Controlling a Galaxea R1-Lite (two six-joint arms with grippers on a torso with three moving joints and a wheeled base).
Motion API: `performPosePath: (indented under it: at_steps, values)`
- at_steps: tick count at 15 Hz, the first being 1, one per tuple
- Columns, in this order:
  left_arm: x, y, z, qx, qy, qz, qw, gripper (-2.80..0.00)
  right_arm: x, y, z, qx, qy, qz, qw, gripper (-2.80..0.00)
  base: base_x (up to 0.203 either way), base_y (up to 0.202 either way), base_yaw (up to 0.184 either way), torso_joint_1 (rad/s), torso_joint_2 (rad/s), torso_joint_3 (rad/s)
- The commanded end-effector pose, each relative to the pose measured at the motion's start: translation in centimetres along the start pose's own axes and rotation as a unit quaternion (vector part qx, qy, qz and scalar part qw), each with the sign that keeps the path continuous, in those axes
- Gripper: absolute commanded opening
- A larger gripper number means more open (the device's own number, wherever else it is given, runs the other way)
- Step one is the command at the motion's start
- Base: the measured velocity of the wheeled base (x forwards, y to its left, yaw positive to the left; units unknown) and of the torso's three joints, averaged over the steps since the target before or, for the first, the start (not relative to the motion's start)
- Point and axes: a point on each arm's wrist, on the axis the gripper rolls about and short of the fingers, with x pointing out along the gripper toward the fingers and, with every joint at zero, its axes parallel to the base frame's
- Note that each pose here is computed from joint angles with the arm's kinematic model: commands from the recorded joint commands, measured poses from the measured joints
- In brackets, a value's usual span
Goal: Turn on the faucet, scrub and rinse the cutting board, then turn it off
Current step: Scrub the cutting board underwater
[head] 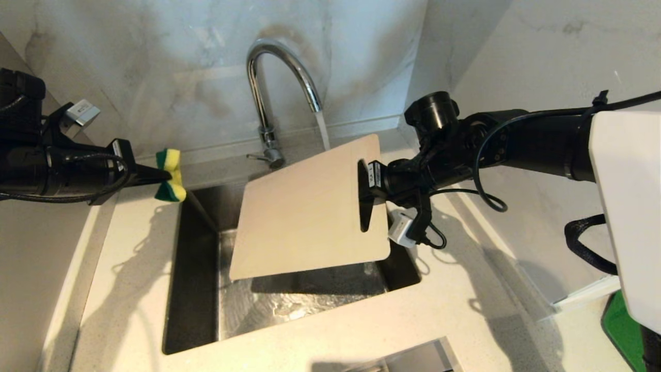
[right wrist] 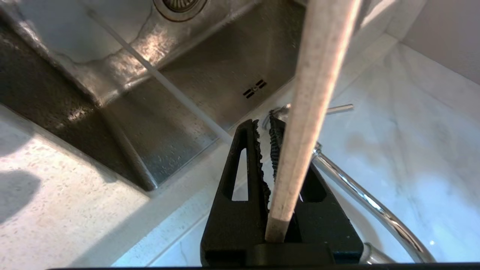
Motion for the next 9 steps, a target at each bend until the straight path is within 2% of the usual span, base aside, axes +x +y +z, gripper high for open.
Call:
performPosePath:
  at_steps: [1,9]
  values:
    - [0.0,0.0,0.0,-0.001,0.0,-0.001,1.0,-2.8,0.4,0.5,-0.2,-0.009,0.006,-0.001,1.0,-2.8,0.0,0.0,0.0,0.0,0.0,0.0]
    - [0.1,0.0,0.0,-0.002,0.001,0.0,1.0,-2.8,0.4,1.9,-1.2,-0.012,0.035,0.001,0.999,-2.8,0.0,0.0,0.0,0.0,0.0,0.0]
